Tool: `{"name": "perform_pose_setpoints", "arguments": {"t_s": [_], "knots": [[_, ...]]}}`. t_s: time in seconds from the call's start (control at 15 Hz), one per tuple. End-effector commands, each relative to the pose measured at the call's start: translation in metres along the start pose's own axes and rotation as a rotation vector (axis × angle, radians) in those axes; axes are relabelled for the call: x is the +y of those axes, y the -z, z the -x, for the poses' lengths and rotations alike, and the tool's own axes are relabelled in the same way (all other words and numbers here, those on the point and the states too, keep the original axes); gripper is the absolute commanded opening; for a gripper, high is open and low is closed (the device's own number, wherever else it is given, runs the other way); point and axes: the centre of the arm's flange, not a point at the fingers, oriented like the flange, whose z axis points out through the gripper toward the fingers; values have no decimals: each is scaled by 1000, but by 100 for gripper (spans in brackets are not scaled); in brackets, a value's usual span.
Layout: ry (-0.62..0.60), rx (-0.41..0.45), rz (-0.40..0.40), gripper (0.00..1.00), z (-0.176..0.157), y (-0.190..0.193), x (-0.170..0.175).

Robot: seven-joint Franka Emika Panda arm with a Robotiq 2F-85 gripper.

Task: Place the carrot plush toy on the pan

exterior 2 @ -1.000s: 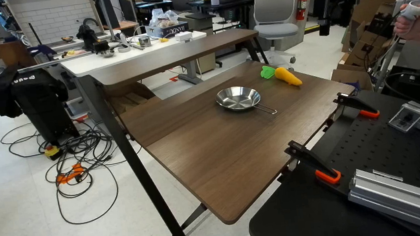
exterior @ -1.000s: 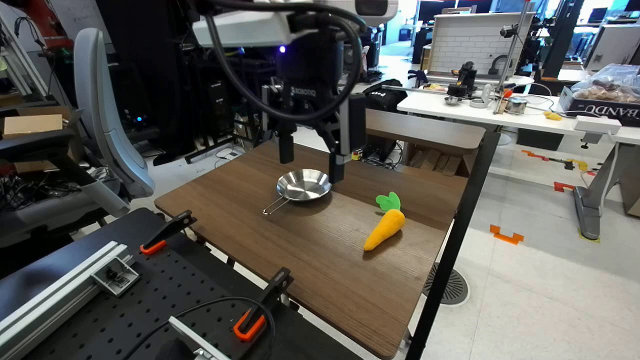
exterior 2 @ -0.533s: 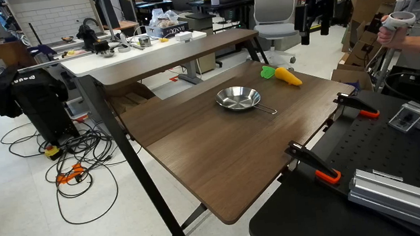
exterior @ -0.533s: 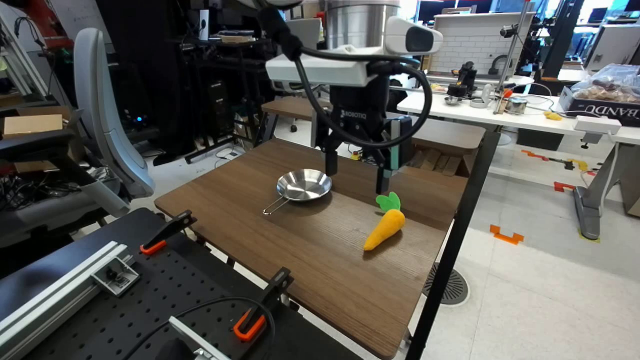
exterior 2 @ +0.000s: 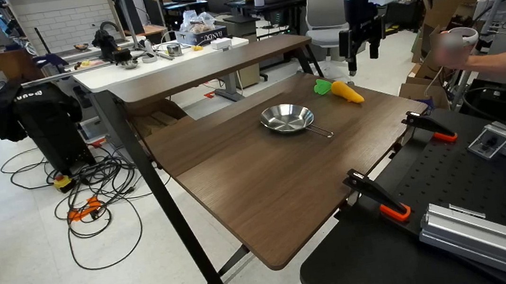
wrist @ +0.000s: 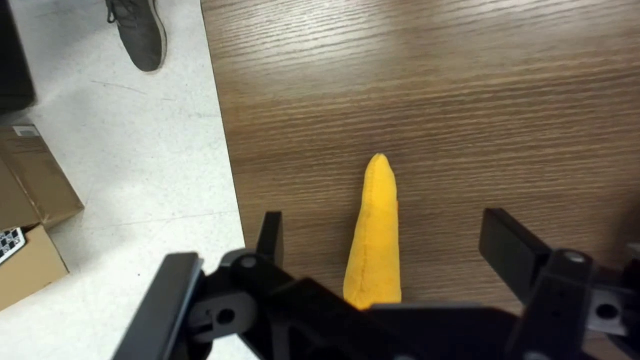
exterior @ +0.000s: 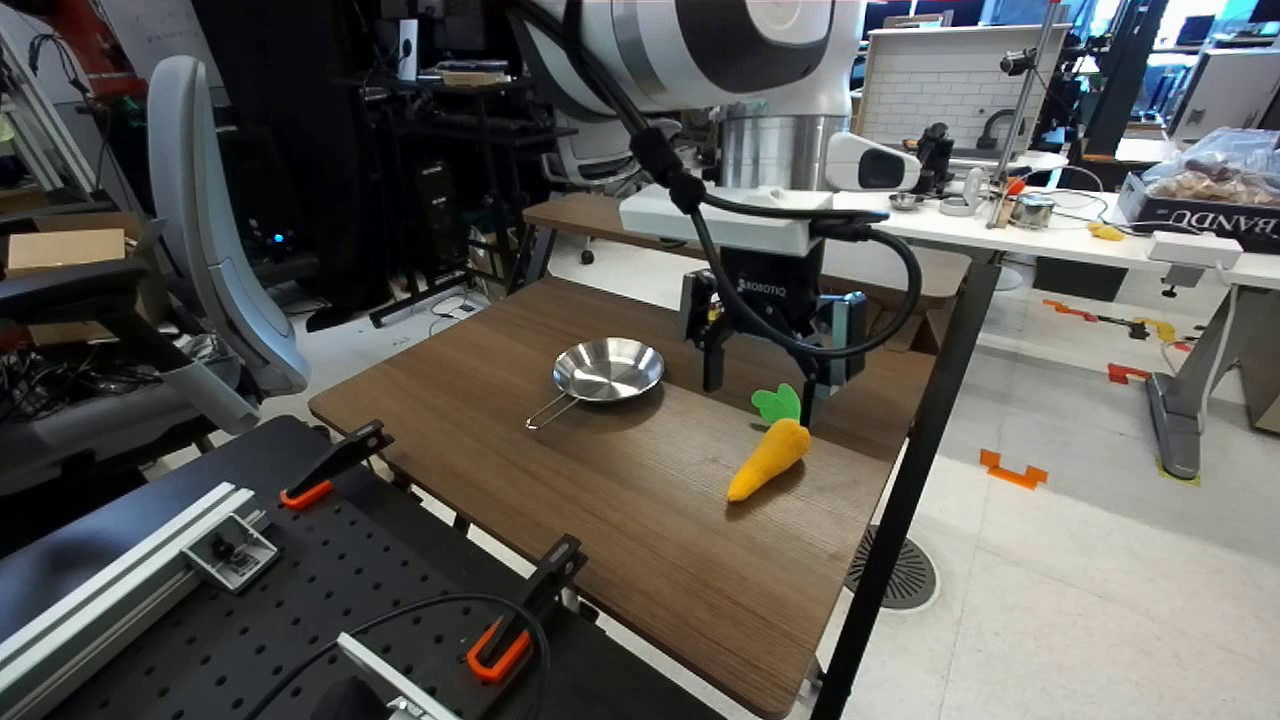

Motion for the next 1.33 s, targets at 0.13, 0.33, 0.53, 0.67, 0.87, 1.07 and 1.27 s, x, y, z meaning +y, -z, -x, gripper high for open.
{"name": "perform_pose_setpoints", "arguments": {"t_s": [0.13,0.33,0.53,0.67,0.87,1.07,1.27], "knots": [[33,7,23,100,-50,-23,-7],[41,-4,27,100,-65,-38,-16],[52,-18,30,100,-75,-58,-23],[55,-29,31,100,-80,-73,-25],[60,-32,18,75,-85,-85,-26],[55,-27,14,58,-89,-86,-25],[53,-21,15,35,-90,-77,-24]]}}
